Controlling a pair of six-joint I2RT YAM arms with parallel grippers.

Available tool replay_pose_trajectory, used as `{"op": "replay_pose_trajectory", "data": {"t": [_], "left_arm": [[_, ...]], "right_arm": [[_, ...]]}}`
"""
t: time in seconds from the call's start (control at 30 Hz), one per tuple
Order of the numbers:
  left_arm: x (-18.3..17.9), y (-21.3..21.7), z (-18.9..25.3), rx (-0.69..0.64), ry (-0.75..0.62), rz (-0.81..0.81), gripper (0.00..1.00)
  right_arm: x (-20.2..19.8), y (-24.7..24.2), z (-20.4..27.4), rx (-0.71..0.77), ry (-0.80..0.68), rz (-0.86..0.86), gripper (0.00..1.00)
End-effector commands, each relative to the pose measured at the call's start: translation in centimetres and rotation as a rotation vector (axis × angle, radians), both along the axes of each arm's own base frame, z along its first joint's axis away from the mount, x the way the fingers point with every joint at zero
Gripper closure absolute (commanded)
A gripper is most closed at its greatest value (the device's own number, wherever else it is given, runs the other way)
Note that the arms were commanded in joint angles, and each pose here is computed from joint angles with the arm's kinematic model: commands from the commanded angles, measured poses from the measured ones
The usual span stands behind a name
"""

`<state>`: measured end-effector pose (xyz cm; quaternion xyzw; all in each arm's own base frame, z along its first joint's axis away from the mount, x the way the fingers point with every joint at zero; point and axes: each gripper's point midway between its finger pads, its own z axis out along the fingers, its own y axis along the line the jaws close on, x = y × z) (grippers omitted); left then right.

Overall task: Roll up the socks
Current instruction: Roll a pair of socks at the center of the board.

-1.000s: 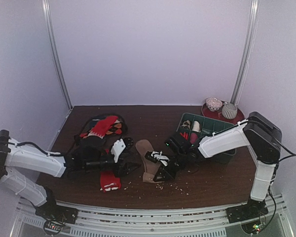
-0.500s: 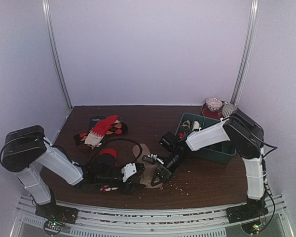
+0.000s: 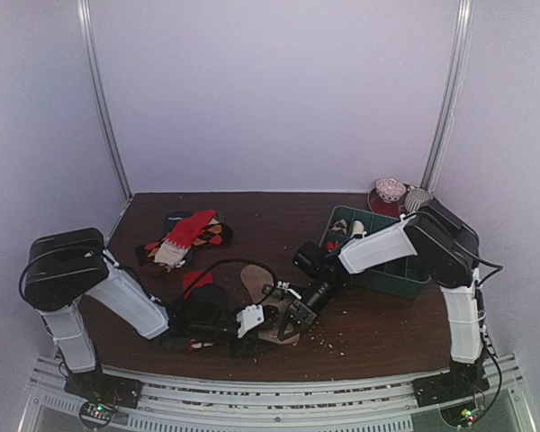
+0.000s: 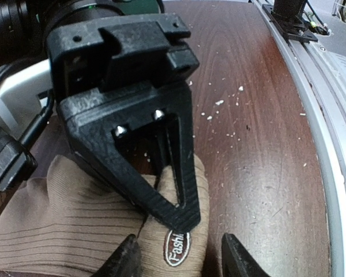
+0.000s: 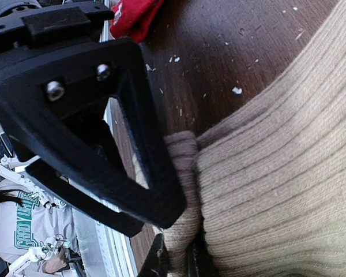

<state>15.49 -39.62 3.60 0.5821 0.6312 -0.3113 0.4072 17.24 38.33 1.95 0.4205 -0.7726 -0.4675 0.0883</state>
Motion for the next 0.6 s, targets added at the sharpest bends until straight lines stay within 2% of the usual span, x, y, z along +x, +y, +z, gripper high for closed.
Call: {"op": "replay_pose_trajectory", "data": {"t": [0.0, 0.1, 0.23, 0.3, 0.43, 0.57], "left_arm": [[0.1, -0.1, -1.4, 0.035, 0.028, 0.014, 0.54], [0.1, 0.2, -2.4, 0.066, 0.048, 0.027, 0.6], [-0.1, 0.3, -2.4, 0.063, 0.068, 0.029, 0.88], [-0.3, 0.4, -2.6, 0.066, 0.081, 0.03, 1.0], [-0.5, 1.3, -3.8, 0.095, 0.134, 0.066, 1.0], [-0.6, 2.6, -5.7, 0.135, 0.274, 0.148, 1.0]], "right_arm": [[-2.0, -4.2, -5.0, -0.256, 0.055, -0.003, 0.95], [-2.0, -4.3, -5.1, -0.26, 0.056, -0.002, 0.94], [-1.9, -4.1, -5.0, -0.254, 0.048, -0.006, 0.91], [-1.6, -3.9, -4.5, -0.24, 0.037, -0.009, 0.85], [-0.5, -2.8, -2.3, -0.162, -0.038, -0.032, 0.81], [2.2, -1.4, 3.0, -0.011, -0.259, -0.136, 0.74]]}}
